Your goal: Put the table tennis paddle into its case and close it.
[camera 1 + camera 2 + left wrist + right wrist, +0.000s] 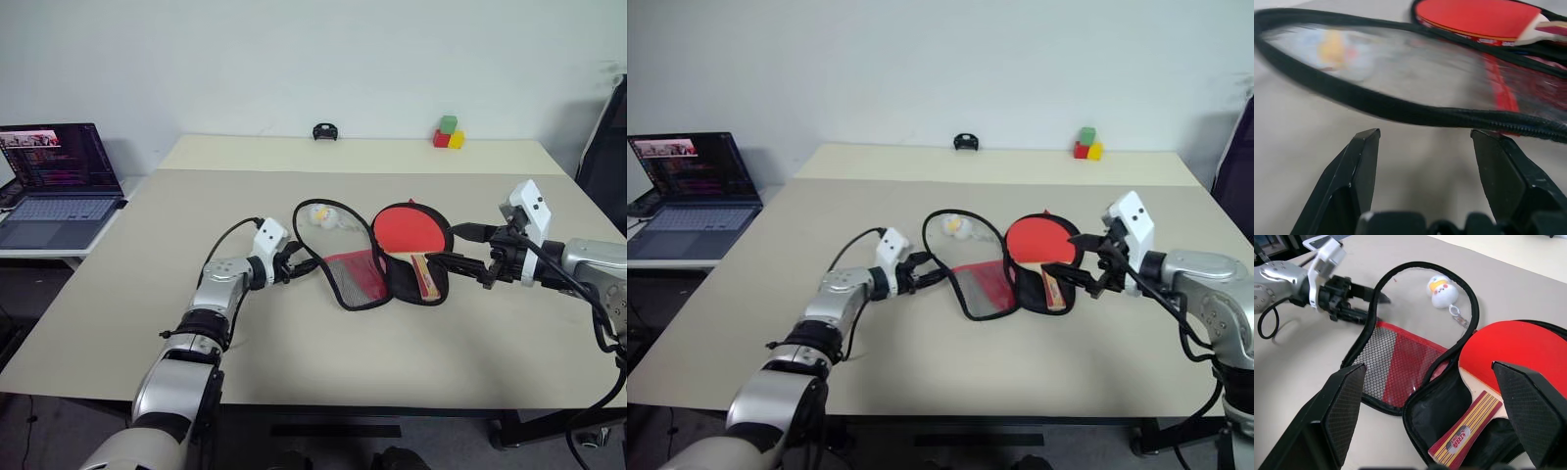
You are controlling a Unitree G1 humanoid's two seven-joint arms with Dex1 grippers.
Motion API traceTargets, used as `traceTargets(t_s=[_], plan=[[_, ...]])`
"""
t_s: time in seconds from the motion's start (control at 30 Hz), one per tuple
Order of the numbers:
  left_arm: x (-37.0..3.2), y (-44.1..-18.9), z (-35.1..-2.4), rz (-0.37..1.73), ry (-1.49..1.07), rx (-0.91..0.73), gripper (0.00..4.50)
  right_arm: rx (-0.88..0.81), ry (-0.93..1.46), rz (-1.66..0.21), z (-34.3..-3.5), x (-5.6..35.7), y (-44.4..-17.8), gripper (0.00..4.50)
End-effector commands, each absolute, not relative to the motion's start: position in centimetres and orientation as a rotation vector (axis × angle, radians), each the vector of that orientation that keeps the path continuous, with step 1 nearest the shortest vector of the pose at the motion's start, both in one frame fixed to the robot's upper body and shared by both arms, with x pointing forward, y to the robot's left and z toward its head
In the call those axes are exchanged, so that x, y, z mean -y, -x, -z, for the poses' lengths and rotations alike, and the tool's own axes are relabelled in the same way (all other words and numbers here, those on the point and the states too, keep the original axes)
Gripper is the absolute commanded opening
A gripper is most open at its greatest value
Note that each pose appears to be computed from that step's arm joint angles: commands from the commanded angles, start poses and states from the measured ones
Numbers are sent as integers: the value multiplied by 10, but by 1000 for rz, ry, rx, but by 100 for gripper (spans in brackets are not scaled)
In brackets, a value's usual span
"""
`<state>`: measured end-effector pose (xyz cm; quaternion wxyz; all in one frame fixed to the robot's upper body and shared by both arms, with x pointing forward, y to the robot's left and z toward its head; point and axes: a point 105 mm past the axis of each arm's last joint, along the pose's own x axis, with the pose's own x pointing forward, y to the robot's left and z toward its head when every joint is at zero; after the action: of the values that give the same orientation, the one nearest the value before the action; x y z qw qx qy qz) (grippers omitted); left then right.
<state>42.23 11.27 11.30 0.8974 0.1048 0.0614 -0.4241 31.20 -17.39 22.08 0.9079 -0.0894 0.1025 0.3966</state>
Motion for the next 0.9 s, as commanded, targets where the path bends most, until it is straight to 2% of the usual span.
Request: traceTargets(t_s=[0.03,0.3,0.53,0.7,0.9], plan=[[-86,-426,-145,955,-244,-16,324,-148,212,-802,-237,180,-306,449],[-31,-421,-188,1094,-174,123,324,-142,213,-766,-240,188,-303,449],[22,-413,-196,1163,-149,147,324,-148,201,-735,-238,191,-302,449],[29,-415,-194,1142,-141,144,324,-146,198,-721,-237,191,-304,449],[16,-417,-191,1118,-134,156,324,-154,183,-704,-231,189,-310,449]])
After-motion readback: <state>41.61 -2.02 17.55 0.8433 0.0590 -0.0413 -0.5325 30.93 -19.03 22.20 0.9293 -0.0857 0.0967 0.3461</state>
